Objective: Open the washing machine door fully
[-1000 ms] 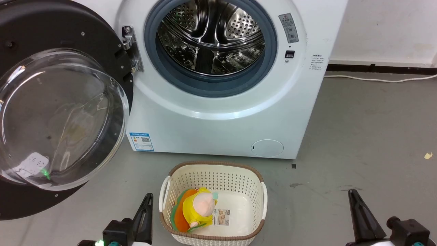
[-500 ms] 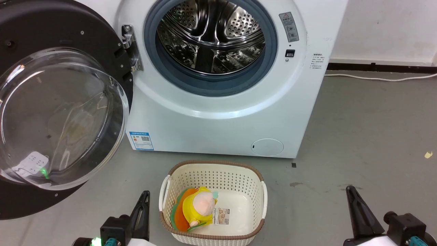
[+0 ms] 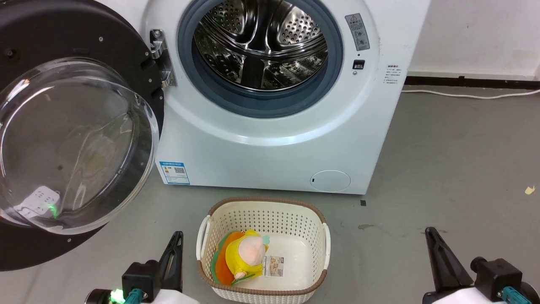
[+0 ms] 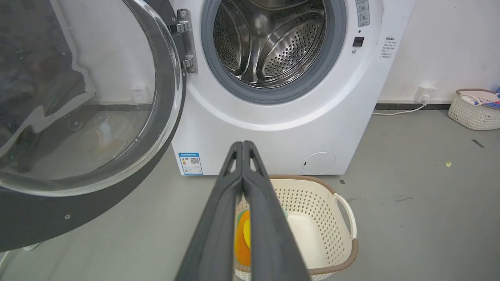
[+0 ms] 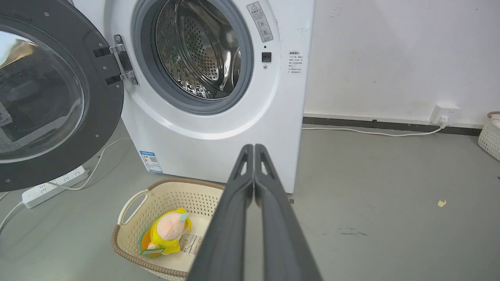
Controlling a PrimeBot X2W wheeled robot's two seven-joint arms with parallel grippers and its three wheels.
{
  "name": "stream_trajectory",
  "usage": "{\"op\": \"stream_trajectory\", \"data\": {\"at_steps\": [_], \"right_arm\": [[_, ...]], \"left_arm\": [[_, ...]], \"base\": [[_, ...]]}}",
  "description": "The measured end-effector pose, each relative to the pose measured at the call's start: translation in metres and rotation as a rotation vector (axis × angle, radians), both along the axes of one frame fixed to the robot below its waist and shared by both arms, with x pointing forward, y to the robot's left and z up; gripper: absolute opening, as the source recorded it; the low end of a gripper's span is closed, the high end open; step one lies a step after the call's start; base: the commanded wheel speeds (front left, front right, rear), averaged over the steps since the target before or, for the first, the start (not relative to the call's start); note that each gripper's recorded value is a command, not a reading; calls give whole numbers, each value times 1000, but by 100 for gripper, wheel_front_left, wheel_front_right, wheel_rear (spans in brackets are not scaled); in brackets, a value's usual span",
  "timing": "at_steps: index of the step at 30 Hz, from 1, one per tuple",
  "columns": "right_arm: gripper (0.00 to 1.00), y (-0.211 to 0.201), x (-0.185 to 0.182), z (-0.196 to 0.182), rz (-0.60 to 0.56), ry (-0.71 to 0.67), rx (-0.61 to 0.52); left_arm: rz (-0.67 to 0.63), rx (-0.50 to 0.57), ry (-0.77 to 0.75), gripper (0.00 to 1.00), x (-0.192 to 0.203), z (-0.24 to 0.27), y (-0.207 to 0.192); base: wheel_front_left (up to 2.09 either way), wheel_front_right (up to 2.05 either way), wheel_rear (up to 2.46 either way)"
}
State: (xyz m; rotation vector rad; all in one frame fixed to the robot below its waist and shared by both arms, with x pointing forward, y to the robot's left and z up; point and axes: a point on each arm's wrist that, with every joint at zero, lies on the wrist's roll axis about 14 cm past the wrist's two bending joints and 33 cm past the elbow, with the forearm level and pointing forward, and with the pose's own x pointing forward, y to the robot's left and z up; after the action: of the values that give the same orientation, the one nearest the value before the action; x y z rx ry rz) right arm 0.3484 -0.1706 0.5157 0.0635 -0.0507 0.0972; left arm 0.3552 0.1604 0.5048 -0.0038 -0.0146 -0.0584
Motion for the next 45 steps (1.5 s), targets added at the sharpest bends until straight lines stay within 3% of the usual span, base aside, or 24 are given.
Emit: {"op": "stream_trajectory", "data": {"at_steps": [45], "right_arm": [[0,7,15,4,25,50,-90]], "left_arm": [[47,31,22,0,12,13,13]], "base": [[0,0,0]]}}
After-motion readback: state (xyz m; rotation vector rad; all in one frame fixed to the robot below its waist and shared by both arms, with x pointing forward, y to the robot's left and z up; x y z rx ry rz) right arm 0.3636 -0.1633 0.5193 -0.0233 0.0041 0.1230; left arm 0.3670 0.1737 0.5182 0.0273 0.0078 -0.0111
